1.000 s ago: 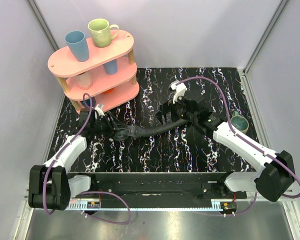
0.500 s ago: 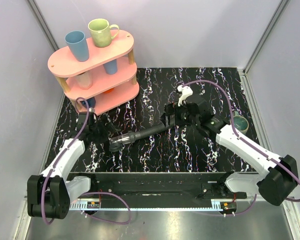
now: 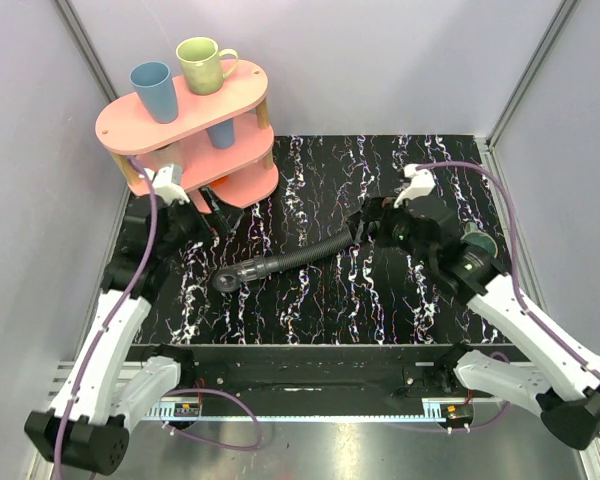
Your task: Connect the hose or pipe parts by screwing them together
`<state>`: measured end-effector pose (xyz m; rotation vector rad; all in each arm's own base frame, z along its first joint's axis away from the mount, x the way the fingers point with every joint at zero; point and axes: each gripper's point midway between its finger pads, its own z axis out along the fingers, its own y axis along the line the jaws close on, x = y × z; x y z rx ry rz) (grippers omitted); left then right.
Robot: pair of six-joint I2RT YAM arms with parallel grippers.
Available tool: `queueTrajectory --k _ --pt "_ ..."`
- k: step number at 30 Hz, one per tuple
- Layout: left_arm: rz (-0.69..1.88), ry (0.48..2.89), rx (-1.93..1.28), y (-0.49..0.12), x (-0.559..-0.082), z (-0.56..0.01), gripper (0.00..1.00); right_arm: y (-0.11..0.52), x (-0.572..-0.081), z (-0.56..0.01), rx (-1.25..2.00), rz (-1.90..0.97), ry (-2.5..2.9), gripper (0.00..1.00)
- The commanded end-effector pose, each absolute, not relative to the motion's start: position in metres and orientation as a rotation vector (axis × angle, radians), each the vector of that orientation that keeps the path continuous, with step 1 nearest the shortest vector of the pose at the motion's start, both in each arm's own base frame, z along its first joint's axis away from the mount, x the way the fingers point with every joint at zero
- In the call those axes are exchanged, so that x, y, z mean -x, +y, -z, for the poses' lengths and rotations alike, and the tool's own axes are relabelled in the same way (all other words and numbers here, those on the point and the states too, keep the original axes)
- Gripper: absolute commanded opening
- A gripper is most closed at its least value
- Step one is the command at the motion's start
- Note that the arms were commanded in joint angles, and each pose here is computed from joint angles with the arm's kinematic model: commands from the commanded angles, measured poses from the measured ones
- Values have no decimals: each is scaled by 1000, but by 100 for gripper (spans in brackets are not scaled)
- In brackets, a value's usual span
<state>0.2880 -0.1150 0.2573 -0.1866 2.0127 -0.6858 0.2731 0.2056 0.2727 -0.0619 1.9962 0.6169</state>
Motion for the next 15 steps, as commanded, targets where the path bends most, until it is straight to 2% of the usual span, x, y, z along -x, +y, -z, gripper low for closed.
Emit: queueTrajectory --k 1,6,15 --pt "853 1662 -96 -144 -269 -360 99 189 -268 -361 5 -671 1767 100" --pt "961 1528 -191 -157 -247 -392 99 176 -250 -408 -19 -738 1637 100" --pt "964 1523 -207 -159 -242 -396 99 167 -238 -411 -39 -770 1597 100"
